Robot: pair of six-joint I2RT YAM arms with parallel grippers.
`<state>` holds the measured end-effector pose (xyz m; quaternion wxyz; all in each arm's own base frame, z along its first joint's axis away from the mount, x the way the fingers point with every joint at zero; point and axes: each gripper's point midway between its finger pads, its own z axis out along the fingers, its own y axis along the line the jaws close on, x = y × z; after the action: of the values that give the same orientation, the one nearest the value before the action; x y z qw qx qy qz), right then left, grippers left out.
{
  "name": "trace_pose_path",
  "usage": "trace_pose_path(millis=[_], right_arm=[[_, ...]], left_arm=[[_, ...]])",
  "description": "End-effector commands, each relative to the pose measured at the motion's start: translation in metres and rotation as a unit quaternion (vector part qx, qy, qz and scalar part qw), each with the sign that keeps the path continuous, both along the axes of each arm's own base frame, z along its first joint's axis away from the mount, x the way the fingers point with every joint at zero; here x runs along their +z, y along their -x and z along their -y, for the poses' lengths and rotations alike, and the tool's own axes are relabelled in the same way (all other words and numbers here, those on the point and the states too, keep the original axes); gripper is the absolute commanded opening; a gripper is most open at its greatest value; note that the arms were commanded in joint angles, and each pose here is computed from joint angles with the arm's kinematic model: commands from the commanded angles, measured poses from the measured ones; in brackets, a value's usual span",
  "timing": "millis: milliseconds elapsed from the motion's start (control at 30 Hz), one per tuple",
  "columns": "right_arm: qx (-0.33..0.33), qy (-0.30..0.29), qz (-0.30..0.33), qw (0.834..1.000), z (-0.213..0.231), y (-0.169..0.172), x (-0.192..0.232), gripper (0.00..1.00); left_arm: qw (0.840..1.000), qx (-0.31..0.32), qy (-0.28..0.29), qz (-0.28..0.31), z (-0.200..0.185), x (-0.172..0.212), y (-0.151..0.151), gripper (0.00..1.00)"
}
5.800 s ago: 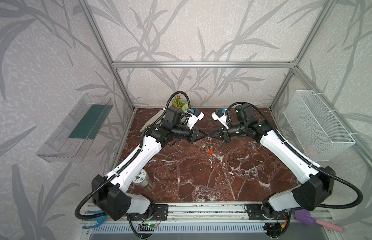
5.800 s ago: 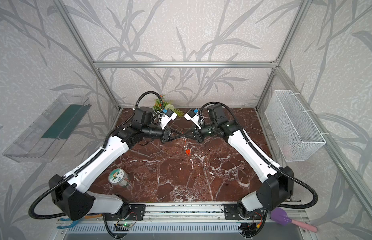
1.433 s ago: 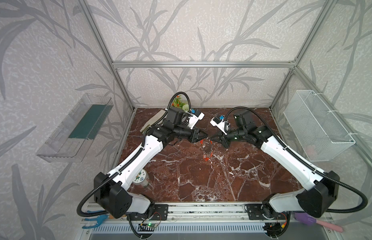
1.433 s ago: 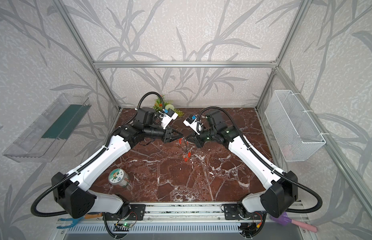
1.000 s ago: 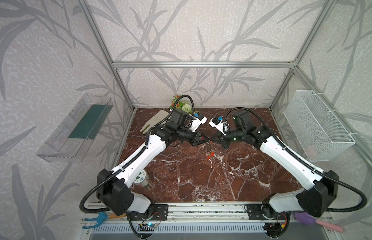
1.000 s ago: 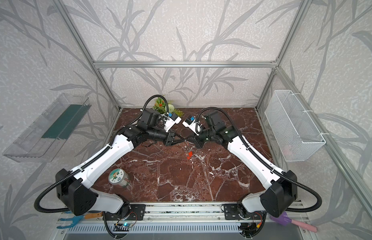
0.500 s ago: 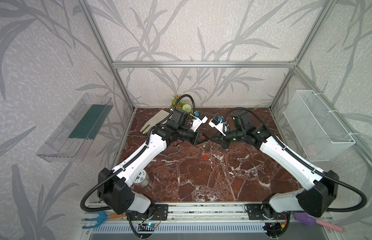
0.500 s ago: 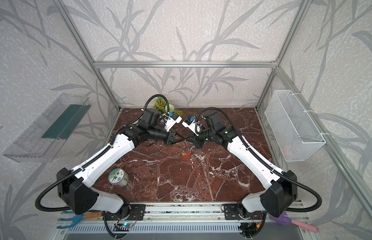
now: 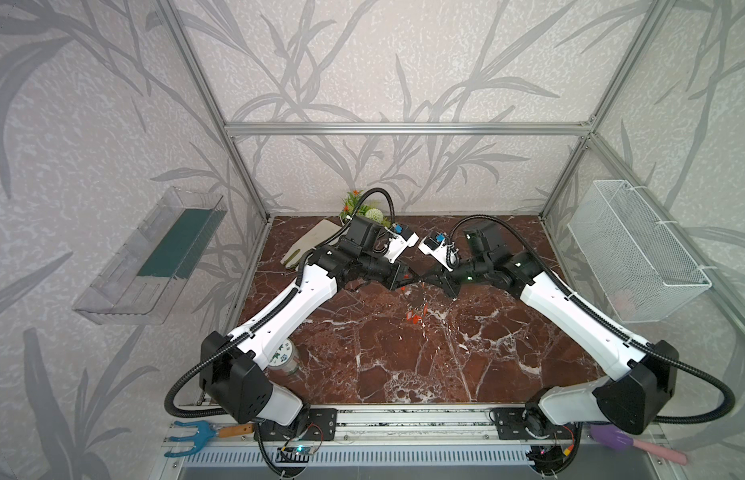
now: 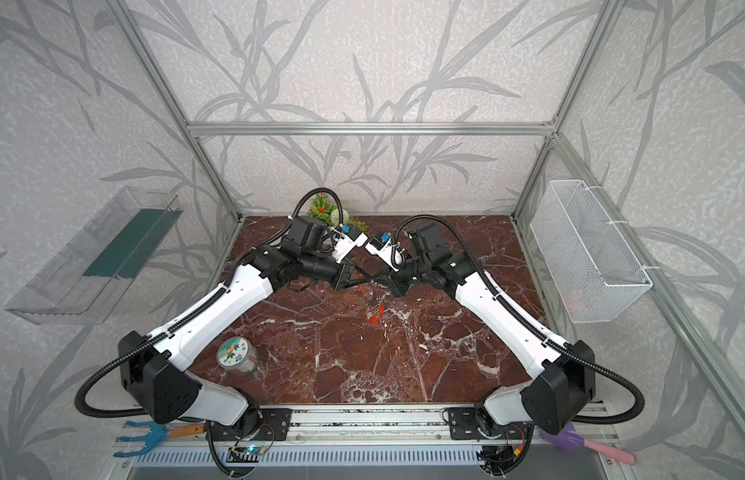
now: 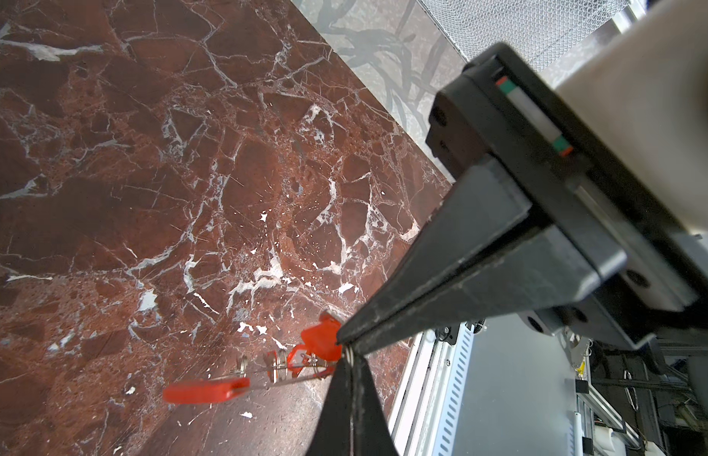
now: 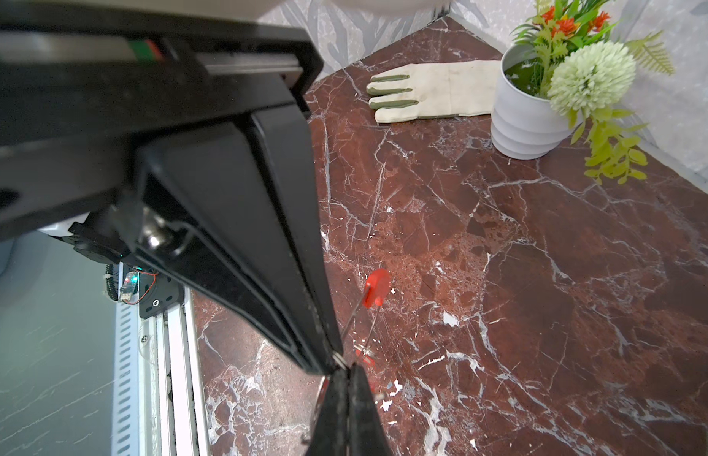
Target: Put the keys on the keyring
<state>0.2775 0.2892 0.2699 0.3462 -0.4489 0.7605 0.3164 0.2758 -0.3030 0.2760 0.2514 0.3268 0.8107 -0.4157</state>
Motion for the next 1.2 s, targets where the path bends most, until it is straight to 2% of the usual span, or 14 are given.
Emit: trace_pose_path(millis=[0, 67, 233, 400, 567, 733, 967, 1167], right_arm=[[-0.009, -0.028, 0.036, 0.999, -0.001, -0.002, 0.024, 0.02], [-0.039, -0.031, 0.047, 0.998, 0.006, -0.009, 0.027, 0.2], [-0.093, -0.058, 0.077, 0.991, 0.027, -0.018, 0.041, 0.3], [-0.141, -0.107, 0.113, 0.978, 0.045, -0.025, 0.062, 0.32], [-0.136, -0.121, 0.11, 0.977, 0.041, -0.024, 0.061, 0.32], [-0.109, -0.142, 0.093, 0.98, 0.026, -0.021, 0.061, 0.32], [-0.093, -0.148, 0.104, 0.979, 0.009, -0.017, 0.07, 0.33], [-0.123, -0.14, 0.117, 0.976, 0.018, -0.02, 0.073, 0.33]], left_arm=[[0.999, -0.002, 0.018, 0.034, 0.004, 0.013, -0.003, 0.0], [0.998, 0.005, 0.027, 0.052, 0.004, 0.018, -0.007, 0.0], [0.993, 0.025, 0.065, 0.099, 0.004, 0.043, -0.016, 0.0], [0.981, 0.037, 0.114, 0.154, 0.005, 0.073, -0.021, 0.0], [0.968, 0.036, 0.169, 0.182, 0.008, 0.105, -0.021, 0.0], [0.961, 0.036, 0.204, 0.185, 0.011, 0.121, -0.021, 0.0], [0.954, 0.04, 0.245, 0.169, 0.015, 0.128, -0.023, 0.0], [0.95, 0.054, 0.253, 0.176, 0.011, 0.131, -0.024, 0.0]])
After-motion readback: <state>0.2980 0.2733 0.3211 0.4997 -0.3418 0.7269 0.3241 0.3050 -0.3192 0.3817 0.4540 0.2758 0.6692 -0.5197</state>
